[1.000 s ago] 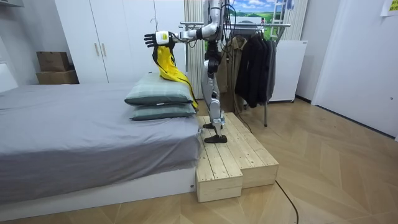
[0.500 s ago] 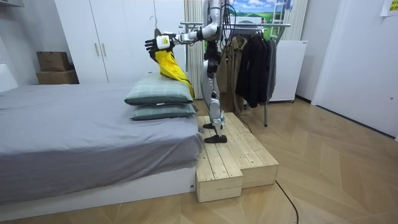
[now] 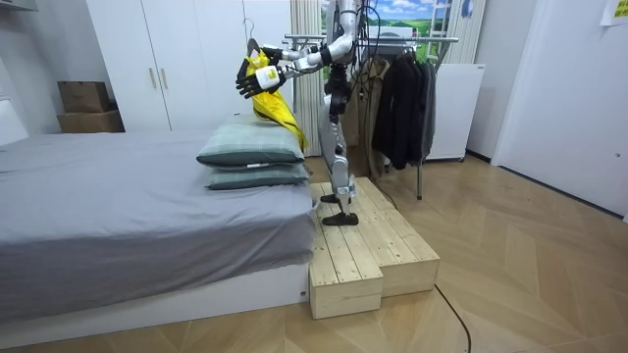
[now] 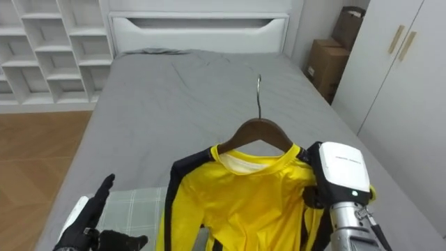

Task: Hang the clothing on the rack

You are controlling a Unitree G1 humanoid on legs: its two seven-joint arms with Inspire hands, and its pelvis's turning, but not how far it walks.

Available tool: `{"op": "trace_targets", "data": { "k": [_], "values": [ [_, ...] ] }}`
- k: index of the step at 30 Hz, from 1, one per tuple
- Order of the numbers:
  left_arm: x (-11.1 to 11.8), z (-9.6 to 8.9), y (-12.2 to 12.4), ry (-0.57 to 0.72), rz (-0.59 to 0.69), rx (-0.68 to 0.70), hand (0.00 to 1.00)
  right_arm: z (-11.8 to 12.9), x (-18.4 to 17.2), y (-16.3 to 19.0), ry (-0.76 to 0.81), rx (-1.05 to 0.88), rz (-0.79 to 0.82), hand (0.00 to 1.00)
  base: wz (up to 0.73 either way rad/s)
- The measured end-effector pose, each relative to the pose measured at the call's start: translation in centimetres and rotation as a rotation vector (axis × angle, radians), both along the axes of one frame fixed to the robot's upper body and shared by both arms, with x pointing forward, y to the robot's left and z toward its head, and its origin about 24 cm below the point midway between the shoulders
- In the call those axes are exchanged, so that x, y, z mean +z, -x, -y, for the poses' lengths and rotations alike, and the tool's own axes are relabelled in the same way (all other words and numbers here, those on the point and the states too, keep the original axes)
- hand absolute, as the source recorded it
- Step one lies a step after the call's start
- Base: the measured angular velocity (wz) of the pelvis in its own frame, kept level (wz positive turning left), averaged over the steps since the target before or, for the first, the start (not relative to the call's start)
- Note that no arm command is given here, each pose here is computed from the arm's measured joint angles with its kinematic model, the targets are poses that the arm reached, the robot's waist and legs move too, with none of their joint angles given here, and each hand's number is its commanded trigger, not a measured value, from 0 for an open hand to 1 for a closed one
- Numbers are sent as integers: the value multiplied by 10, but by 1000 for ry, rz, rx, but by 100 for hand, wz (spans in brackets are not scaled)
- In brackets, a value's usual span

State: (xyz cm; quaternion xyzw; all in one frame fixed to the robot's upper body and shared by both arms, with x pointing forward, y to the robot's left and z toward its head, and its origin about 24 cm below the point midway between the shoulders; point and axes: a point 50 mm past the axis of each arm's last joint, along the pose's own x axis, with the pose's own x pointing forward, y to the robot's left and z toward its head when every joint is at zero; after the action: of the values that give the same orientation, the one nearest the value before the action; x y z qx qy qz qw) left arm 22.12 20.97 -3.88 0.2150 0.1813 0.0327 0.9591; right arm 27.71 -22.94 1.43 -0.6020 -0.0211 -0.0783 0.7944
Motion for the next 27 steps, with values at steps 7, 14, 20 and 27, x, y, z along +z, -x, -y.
{"op": "trace_targets", "data": {
  "k": [7,14,20,27],
  "values": [
    [-18,-27,31,-21,-85,132,0,1,28,6,-16,15,150,100,-4],
    [-51,-42,68,-27,-256,208,0,6,39,7,-18,-2,236,100,-1],
    [-78,-62,119,-33,-450,339,0,15,44,7,-32,-36,256,100,-1],
    [-92,-73,149,-48,-572,415,0,13,63,9,-40,-9,344,100,0]
  ]
}}
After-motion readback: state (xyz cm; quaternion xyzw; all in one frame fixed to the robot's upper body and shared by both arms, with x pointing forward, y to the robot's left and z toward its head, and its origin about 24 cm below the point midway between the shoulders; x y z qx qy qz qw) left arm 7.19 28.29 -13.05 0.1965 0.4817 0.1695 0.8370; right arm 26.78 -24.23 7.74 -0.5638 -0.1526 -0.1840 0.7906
